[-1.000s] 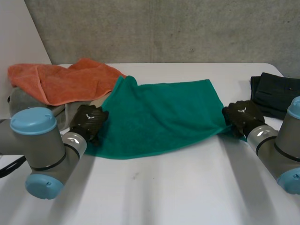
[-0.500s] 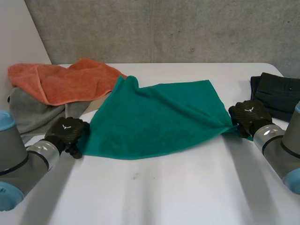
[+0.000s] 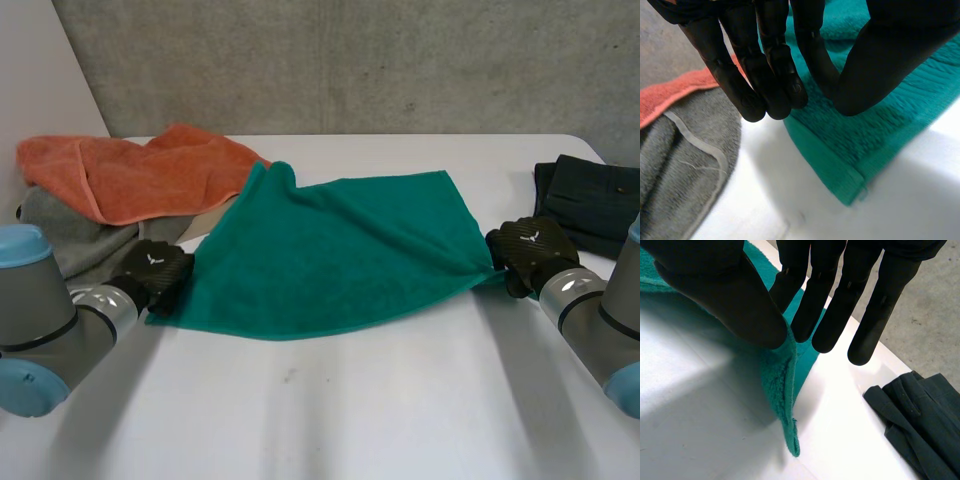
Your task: Fold the laundry.
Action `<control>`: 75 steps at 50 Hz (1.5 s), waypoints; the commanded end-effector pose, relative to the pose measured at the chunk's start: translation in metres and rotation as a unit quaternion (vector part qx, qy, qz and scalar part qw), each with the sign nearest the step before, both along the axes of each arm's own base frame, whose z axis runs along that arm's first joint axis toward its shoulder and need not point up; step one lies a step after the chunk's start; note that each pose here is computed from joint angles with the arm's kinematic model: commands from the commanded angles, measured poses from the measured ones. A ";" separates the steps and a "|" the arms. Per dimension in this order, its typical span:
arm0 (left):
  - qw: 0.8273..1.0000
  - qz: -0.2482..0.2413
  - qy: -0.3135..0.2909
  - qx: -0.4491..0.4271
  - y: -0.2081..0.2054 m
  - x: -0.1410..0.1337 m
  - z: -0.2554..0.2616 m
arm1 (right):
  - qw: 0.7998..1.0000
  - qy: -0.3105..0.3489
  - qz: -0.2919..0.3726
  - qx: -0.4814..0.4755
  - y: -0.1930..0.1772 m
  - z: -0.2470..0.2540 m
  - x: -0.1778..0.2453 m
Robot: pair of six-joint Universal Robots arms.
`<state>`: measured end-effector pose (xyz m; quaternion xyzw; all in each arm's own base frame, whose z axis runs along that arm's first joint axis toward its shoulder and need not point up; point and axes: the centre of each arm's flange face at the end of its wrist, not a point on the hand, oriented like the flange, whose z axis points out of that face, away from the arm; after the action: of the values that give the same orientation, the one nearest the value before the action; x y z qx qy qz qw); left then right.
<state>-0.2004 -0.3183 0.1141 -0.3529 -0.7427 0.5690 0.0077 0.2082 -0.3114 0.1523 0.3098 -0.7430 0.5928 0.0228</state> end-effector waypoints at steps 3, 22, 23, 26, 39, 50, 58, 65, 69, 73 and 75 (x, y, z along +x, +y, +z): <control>1.000 0.003 -0.001 -0.021 0.017 0.000 0.031 | 1.000 0.010 -0.002 0.025 0.010 0.016 -0.007; 0.997 -0.042 -0.010 0.071 0.033 0.011 0.017 | 0.997 0.039 -0.009 0.061 0.009 0.030 -0.015; 0.996 -0.043 -0.012 0.075 0.031 0.011 0.014 | 0.997 0.036 -0.016 0.064 0.008 0.029 -0.016; 0.996 -0.040 -0.023 0.077 0.026 0.011 0.007 | 0.996 0.023 -0.041 0.072 0.003 0.024 -0.018; 0.997 -0.043 -0.027 0.050 0.002 0.002 0.000 | 0.995 0.015 -0.046 0.086 -0.003 0.013 -0.016; 0.999 -0.039 -0.028 0.022 -0.011 -0.004 0.000 | 0.995 0.016 -0.041 0.090 0.000 0.010 -0.014; 0.999 -0.041 -0.032 0.014 -0.016 -0.009 -0.002 | 0.995 0.015 -0.038 0.092 0.002 0.010 -0.013; 0.998 -0.047 -0.033 0.014 -0.019 -0.013 -0.007 | 0.995 0.015 -0.037 0.092 0.002 0.010 -0.013; 0.998 -0.052 -0.037 0.007 -0.022 -0.017 -0.006 | 0.995 0.013 -0.037 0.091 0.002 0.011 -0.013; 0.998 -0.042 -0.038 -0.011 -0.025 -0.017 0.005 | 0.995 0.011 -0.038 0.088 0.003 0.015 -0.014; 0.998 -0.038 -0.035 -0.022 -0.025 -0.016 0.015 | 0.995 0.011 -0.040 0.086 0.003 0.017 -0.015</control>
<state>-0.2172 -0.3413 0.1109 -0.4100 -0.7255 0.5526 0.0093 0.1950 -0.3092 0.1643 0.2899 -0.8041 0.5183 0.0267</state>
